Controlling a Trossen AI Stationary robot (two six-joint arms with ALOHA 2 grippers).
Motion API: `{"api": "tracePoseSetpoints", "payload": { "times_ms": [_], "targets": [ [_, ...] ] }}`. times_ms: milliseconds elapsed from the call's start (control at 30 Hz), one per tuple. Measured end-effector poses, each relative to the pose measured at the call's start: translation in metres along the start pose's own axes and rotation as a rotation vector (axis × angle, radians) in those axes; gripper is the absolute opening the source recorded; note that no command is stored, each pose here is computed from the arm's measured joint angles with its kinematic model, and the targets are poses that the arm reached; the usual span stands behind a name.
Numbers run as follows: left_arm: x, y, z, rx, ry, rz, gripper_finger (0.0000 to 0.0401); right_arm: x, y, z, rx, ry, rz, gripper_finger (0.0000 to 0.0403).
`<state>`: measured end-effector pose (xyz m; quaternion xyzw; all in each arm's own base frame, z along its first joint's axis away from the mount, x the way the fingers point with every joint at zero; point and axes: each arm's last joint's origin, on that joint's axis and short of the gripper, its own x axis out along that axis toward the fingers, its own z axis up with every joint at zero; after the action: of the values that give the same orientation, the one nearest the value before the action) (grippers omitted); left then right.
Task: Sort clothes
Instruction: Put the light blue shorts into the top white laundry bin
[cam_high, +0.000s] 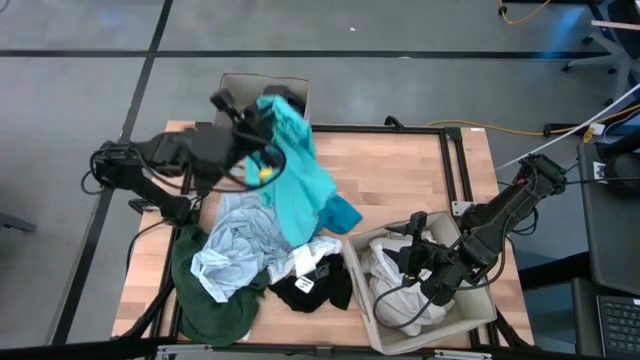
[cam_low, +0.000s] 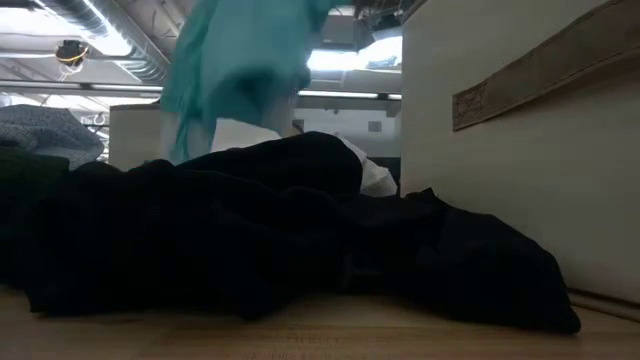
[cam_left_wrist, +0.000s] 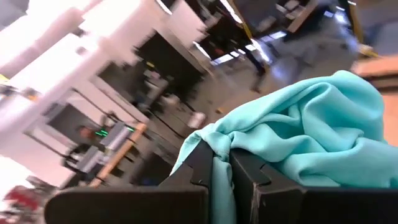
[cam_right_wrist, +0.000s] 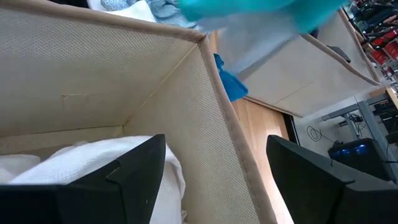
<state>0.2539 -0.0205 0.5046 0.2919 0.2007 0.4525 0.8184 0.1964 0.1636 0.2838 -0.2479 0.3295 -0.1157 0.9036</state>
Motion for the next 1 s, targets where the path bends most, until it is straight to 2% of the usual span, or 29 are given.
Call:
{"api": "tracePoseSetpoints", "payload": {
  "times_ms": [133, 267, 533, 667, 833, 933, 1000],
  "targets": [
    [0.016, 0.023, 0.012, 0.031, -0.034, 0.110, 0.0014, 0.000, 0.000, 0.000, -0.018, 0.000, -0.001, 0.0280],
    [0.031, 0.047, 0.020, 0.042, -0.126, 0.194, 0.0018, -0.005, -0.005, 0.006, -0.058, -0.021, -0.016, 0.0280],
    [0.047, 0.083, 0.022, 0.106, -0.233, 0.383, 0.0018, -0.024, -0.028, 0.020, -0.053, -0.090, -0.025, 0.0280],
    [0.057, 0.100, 0.017, 0.141, -0.246, 0.480, 0.0019, -0.032, -0.040, 0.019, -0.011, -0.116, -0.035, 0.0280],
    [0.078, 0.121, 0.001, 0.232, -0.142, 0.587, 0.0017, -0.037, -0.048, 0.018, 0.059, -0.131, -0.028, 0.0280],
    [0.090, 0.135, -0.010, 0.217, -0.115, 0.639, 0.0022, -0.037, -0.048, 0.017, 0.067, -0.128, -0.028, 0.0280],
    [0.099, 0.144, -0.018, 0.167, -0.136, 0.649, 0.0023, -0.037, -0.048, 0.017, 0.066, -0.126, -0.029, 0.0280]
  ]
}}
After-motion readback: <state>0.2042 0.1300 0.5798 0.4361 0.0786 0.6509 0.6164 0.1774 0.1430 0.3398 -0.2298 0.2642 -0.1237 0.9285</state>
